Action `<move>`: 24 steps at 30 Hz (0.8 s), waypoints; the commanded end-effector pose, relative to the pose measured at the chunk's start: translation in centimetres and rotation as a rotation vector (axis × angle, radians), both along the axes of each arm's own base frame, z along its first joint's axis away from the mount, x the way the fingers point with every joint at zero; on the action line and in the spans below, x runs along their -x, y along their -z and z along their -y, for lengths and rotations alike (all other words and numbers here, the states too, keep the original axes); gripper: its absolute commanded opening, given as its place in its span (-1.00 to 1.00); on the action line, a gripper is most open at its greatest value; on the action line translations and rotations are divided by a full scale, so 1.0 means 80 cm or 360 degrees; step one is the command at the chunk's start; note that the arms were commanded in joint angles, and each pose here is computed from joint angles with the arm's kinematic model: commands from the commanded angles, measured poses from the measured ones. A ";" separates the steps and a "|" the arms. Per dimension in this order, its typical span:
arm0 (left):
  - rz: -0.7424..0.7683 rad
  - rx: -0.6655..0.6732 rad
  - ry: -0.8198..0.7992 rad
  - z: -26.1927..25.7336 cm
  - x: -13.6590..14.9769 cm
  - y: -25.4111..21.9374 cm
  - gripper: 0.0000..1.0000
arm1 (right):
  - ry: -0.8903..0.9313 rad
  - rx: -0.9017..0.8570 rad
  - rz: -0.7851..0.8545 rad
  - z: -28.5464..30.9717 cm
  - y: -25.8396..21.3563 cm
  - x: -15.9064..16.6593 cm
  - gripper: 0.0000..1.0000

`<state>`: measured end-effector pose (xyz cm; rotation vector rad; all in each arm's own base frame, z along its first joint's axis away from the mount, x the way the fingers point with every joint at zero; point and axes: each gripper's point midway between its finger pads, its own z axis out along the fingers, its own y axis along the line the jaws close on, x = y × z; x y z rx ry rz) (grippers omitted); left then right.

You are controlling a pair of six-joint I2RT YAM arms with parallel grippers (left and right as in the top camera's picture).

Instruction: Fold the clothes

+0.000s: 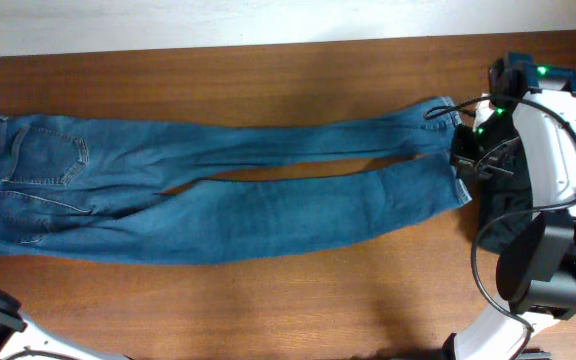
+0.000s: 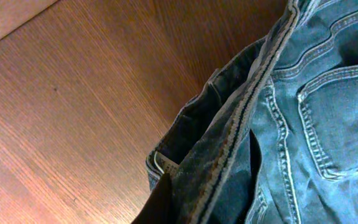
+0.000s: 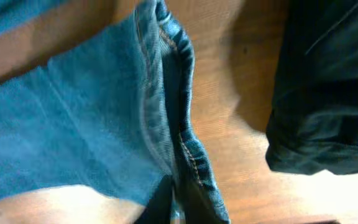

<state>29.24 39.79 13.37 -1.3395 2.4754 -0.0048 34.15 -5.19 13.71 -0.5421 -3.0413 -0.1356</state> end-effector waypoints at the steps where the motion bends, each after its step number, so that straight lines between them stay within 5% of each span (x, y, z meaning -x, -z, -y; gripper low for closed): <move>1: 0.0048 -0.0117 -0.0038 -0.004 0.005 -0.044 -0.66 | 0.0014 0.0090 0.0038 0.014 -0.003 -0.009 0.35; 4: 0.0043 -0.0110 -0.0038 -0.003 0.006 -0.043 -0.43 | 0.0017 0.0102 0.0036 0.016 -0.003 -0.009 0.45; 13: 0.0042 -0.0111 -0.0039 -0.003 0.006 -0.043 -0.43 | 0.0152 0.0073 -0.0151 0.009 0.013 0.024 0.47; 24: 0.0041 -0.0110 -0.0039 -0.003 0.007 -0.043 -0.43 | 0.0619 -0.0040 -0.0336 -0.020 0.135 0.071 0.35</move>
